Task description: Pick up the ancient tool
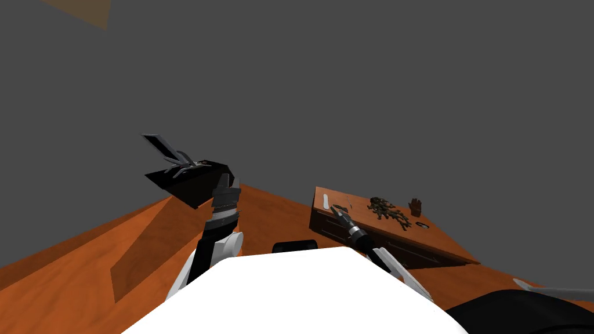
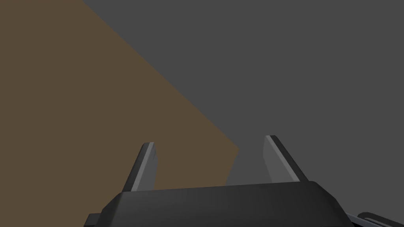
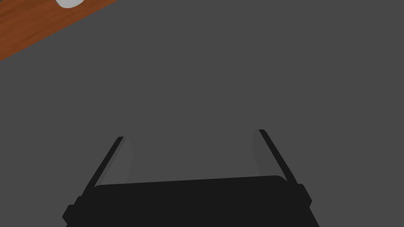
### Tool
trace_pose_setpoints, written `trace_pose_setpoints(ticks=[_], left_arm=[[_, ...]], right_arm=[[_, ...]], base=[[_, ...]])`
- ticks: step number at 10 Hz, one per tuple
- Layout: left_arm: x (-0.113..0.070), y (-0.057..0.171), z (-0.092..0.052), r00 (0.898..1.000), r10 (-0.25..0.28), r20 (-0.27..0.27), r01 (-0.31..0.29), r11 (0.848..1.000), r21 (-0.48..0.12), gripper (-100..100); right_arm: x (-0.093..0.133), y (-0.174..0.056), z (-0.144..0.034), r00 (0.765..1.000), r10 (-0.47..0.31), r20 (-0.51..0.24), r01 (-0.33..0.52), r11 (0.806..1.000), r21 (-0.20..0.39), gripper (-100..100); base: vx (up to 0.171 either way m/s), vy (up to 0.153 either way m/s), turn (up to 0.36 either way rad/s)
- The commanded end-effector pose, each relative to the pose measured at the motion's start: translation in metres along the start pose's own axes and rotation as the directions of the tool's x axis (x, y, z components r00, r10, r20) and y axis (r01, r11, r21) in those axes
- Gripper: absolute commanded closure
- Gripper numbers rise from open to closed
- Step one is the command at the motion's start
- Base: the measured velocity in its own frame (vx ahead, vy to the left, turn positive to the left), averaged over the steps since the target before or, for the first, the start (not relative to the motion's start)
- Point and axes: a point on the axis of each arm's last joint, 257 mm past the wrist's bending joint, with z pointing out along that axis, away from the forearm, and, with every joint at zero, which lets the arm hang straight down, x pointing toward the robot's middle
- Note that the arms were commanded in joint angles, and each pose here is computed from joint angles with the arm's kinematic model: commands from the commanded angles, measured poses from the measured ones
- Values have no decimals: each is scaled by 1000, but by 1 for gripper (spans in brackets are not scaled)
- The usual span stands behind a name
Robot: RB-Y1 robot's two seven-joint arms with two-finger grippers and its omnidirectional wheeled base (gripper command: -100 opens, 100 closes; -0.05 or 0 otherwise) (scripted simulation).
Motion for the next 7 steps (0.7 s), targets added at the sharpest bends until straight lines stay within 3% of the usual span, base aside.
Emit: trace_pose_setpoints(ticks=[1, 2, 3, 4, 6, 7], left_arm=[[0, 0, 0, 1000, 0, 0, 0, 1000, 0, 0], [0, 0, 0, 1000, 0, 0, 0, 1000, 0, 0], [0, 0, 0, 1000, 0, 0, 0, 1000, 0, 0], [0, 0, 0, 1000, 0, 0, 0, 1000, 0, 0], [0, 0, 0, 1000, 0, 0, 0, 1000, 0, 0], [0, 0, 0, 1000, 0, 0, 0, 1000, 0, 0]], right_arm=[[16, -18, -4, 998, -44, -44, 45, 999, 31, -100], [28, -33, -11, 989, -116, -95, 120, 992, 42, -100], [34, -42, -15, 988, -111, -110, 118, 991, 60, -100], [43, -54, -21, 970, -184, -156, 195, 979, 57, -100], [52, -67, -28, 968, -176, -180, 193, 978, 83, -100], [62, -83, -36, 942, -244, -232, 268, 960, 79, -100]], base=[[18, 37, 138], [20, 39, 159], [24, 24, 120], [31, 29, 208], [20, 11, 46], [19, 21, 200]])
